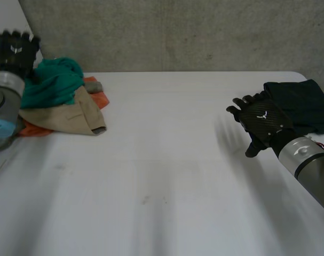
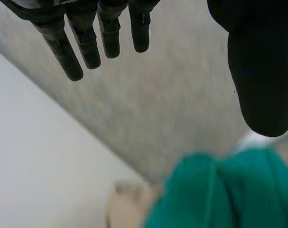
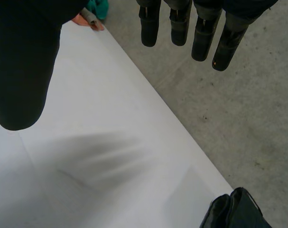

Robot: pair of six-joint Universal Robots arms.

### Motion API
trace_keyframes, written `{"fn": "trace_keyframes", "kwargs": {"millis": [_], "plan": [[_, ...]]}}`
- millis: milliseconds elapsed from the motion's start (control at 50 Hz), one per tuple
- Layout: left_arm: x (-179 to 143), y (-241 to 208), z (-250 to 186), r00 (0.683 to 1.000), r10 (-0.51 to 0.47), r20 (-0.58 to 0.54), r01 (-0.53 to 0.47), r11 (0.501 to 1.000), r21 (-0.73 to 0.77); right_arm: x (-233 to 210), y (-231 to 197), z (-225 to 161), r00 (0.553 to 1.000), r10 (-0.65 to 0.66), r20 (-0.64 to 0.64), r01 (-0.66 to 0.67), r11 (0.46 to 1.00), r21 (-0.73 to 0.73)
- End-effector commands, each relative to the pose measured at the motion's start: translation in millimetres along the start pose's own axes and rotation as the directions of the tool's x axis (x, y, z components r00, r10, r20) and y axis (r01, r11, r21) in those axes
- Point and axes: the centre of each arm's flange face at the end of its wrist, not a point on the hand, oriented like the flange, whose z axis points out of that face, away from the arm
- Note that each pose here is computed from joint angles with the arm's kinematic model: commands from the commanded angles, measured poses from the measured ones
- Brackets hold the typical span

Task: Fold the laundry.

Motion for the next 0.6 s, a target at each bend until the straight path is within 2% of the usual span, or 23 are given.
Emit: {"fn": "trace_keyframes", "kwargs": {"millis": [20, 160, 300, 460, 600], "plan": [[-12, 85, -3, 0.976, 0.212, -0.047, -0.217, 0.961, -0.169, 6, 3, 1, 1.000, 0.001, -0.013, -0.001, 1.000, -0.006], [-12, 111, 2, 0.969, 0.241, -0.058, -0.248, 0.953, -0.175, 2, 6, 0, 1.000, 0.008, -0.004, -0.008, 1.000, -0.017], [-19, 110, 6, 0.968, 0.249, -0.040, -0.252, 0.954, -0.161, 1, 8, 1, 1.000, 0.003, -0.002, -0.003, 1.000, -0.024], [-17, 68, 9, 0.971, 0.239, -0.001, -0.238, 0.969, -0.067, 1, 9, 1, 1.000, 0.002, -0.002, -0.002, 1.000, -0.025], [-17, 20, 10, 0.988, 0.153, 0.023, -0.154, 0.988, 0.023, 1, 9, 1, 1.000, 0.002, -0.002, -0.002, 1.000, -0.025]]}}
